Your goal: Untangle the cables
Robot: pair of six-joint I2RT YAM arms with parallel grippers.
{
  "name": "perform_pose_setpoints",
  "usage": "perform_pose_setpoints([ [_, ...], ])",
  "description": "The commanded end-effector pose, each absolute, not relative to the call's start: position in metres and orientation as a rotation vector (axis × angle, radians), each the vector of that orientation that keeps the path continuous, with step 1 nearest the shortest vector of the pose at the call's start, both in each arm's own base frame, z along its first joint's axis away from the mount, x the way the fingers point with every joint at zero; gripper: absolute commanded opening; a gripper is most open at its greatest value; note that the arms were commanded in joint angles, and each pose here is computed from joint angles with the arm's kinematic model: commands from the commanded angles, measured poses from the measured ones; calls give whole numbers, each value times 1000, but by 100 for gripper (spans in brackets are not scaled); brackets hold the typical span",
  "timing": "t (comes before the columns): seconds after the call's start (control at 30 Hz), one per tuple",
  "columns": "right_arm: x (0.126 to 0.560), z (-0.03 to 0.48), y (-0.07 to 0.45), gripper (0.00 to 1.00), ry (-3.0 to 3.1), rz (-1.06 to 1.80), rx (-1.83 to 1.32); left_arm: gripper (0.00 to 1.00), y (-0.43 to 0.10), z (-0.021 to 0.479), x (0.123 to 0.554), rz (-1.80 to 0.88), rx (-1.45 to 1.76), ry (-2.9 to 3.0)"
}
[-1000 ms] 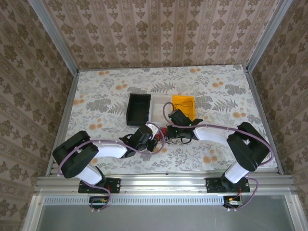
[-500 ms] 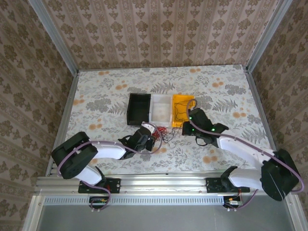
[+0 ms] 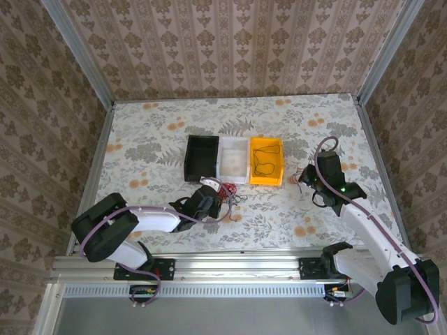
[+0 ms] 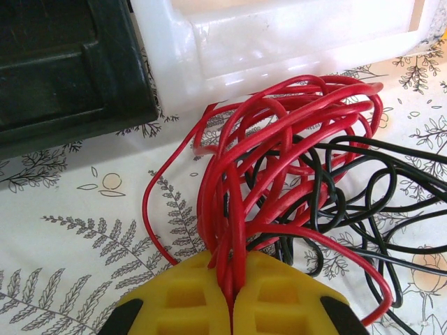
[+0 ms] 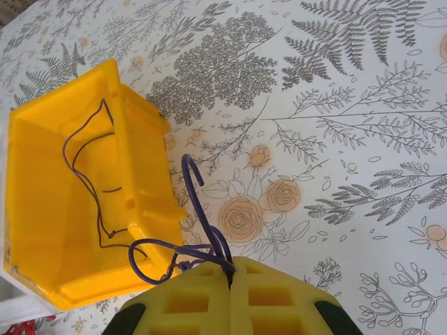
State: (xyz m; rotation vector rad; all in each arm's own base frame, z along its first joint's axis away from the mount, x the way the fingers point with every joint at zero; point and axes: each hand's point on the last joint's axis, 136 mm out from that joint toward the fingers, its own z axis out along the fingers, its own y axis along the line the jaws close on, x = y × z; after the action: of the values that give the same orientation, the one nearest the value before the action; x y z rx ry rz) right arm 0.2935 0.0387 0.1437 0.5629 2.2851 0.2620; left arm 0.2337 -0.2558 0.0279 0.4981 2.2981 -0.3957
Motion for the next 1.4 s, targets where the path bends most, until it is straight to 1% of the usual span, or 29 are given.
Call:
perform_pose_setpoints([
  [0.0, 303, 169, 52, 0, 2239, 339, 456, 0, -239, 2, 220, -316, 561, 2392],
  [0.17, 326, 196, 73, 0, 2173, 460, 362, 0, -250, 6, 218, -376, 606, 2369],
  [0.37, 367, 192, 106, 0, 2221, 526, 268, 0, -260, 9, 215, -431, 652, 2349],
  [0.47, 388, 188, 125, 3, 2261, 522, 200, 0, -260, 10, 214, -437, 656, 2348],
  [0.5, 392, 185, 131, 6, 2280, 515, 183, 0, -260, 10, 214, -434, 657, 2348],
  [0.53, 396, 178, 135, 12, 2306, 501, 176, 0, -259, 11, 214, -432, 654, 2348],
  [0.6, 397, 170, 139, 39, 2340, 445, 178, 0, -259, 11, 214, -427, 650, 2349],
  [0.63, 395, 167, 141, 46, 2348, 429, 170, 0, -259, 11, 214, -428, 648, 2350],
  [0.67, 391, 164, 144, 50, 2351, 410, 158, 0, -259, 11, 214, -428, 648, 2352],
  [0.73, 381, 159, 147, 53, 2355, 374, 134, 0, -258, 11, 214, -427, 644, 2353],
  [0.83, 360, 145, 157, 54, 2392, 343, 74, 0, -259, 12, 213, -437, 648, 2349],
  [0.87, 349, 150, 164, 54, 2377, 371, 38, 0, -259, 11, 214, -437, 650, 2350],
  [1.0, 303, 121, 199, 53, 2433, 499, -156, 0, -262, 11, 213, -451, 661, 2351],
  [1.17, 259, 91, 232, 54, 2512, 634, -317, 0, -262, 9, 212, -453, 669, 2357],
  [1.27, 249, 80, 244, 55, 2537, 651, -386, 0, -262, 9, 212, -452, 669, 2359],
  [1.37, 251, 77, 250, 56, 2537, 645, -406, 0, -263, 9, 211, -455, 674, 2359],
])
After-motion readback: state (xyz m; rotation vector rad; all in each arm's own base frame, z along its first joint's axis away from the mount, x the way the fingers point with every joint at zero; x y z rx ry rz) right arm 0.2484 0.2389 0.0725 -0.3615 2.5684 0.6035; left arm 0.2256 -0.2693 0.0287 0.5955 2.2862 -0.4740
